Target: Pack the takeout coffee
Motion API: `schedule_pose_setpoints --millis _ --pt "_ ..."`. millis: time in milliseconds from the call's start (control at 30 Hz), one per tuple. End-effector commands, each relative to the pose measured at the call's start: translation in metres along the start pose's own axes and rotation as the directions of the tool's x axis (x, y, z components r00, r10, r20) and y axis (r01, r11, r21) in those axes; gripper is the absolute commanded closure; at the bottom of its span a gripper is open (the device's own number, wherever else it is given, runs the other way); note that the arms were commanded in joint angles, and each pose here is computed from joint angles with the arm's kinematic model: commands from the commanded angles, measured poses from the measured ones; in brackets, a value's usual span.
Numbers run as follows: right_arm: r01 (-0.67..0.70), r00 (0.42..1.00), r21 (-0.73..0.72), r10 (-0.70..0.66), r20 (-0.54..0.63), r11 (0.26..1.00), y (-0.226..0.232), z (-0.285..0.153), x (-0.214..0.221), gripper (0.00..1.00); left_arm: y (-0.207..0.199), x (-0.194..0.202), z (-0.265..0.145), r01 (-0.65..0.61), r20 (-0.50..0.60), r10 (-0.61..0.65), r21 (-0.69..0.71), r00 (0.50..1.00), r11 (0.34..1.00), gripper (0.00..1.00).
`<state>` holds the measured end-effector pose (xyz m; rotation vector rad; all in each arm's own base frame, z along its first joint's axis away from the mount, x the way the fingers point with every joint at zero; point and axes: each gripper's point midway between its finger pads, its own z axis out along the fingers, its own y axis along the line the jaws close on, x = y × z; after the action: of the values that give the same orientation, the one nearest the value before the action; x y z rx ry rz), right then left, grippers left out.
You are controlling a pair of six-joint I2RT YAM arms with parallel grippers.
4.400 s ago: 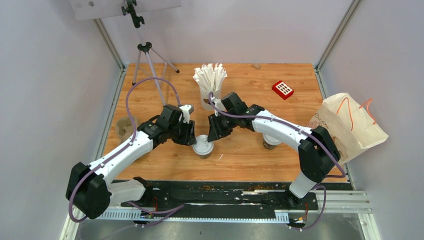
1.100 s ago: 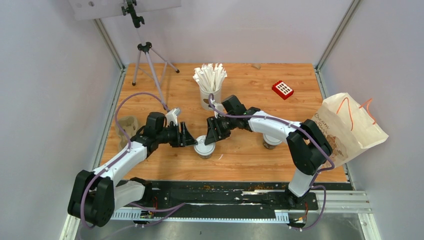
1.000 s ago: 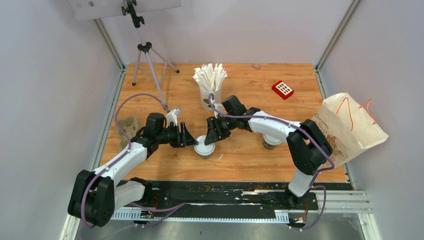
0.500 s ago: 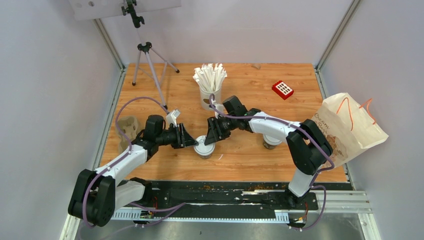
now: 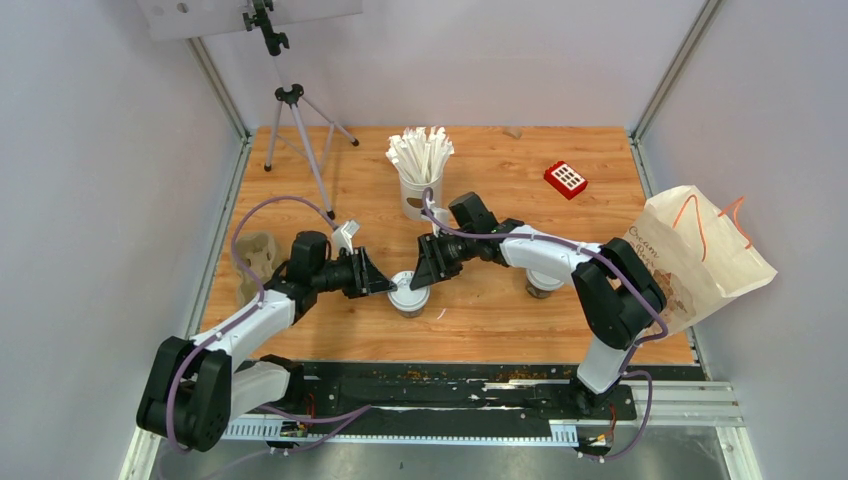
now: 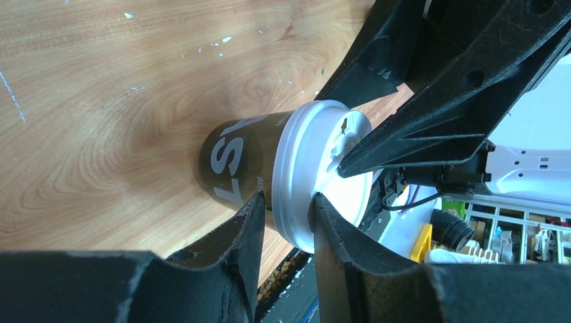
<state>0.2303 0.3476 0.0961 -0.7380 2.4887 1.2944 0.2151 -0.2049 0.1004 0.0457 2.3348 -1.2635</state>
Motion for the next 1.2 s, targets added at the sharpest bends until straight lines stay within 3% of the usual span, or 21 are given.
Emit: schedule_pose_setpoints --millis 0,333,633,900,1167 --pt "-0.033 0.998 0.113 0.040 -0.055 0.993 -0.036 0.004 0.027 0.54 0.051 0.026 0.000 0.090 -0.033 -0.098 -0.199 0.995 0.976 0.62" --pt "-0.028 0.998 0.121 0.036 -0.060 0.992 -0.040 0.004 0.030 0.55 0.062 0.042 0.001 0.186 -0.018 -0.195 -0.221 0.981 0.957 0.60" --pt "0.026 0.999 0.095 -0.024 -0.028 0.995 -0.028 0.002 -0.001 0.55 0.024 0.019 -0.012 0.213 0.082 -0.205 -0.111 0.975 0.971 0.57" --pt "0.064 0.998 0.080 -0.064 0.000 0.995 -0.005 -0.012 -0.027 0.47 0.006 0.004 -0.020 0.130 0.088 -0.122 -0.091 0.989 0.987 0.45" --pt "0.059 0.998 0.080 -0.061 0.020 0.995 0.009 -0.025 -0.032 0.46 -0.001 -0.025 -0.029 -0.071 0.053 0.082 -0.177 0.995 0.982 0.34"
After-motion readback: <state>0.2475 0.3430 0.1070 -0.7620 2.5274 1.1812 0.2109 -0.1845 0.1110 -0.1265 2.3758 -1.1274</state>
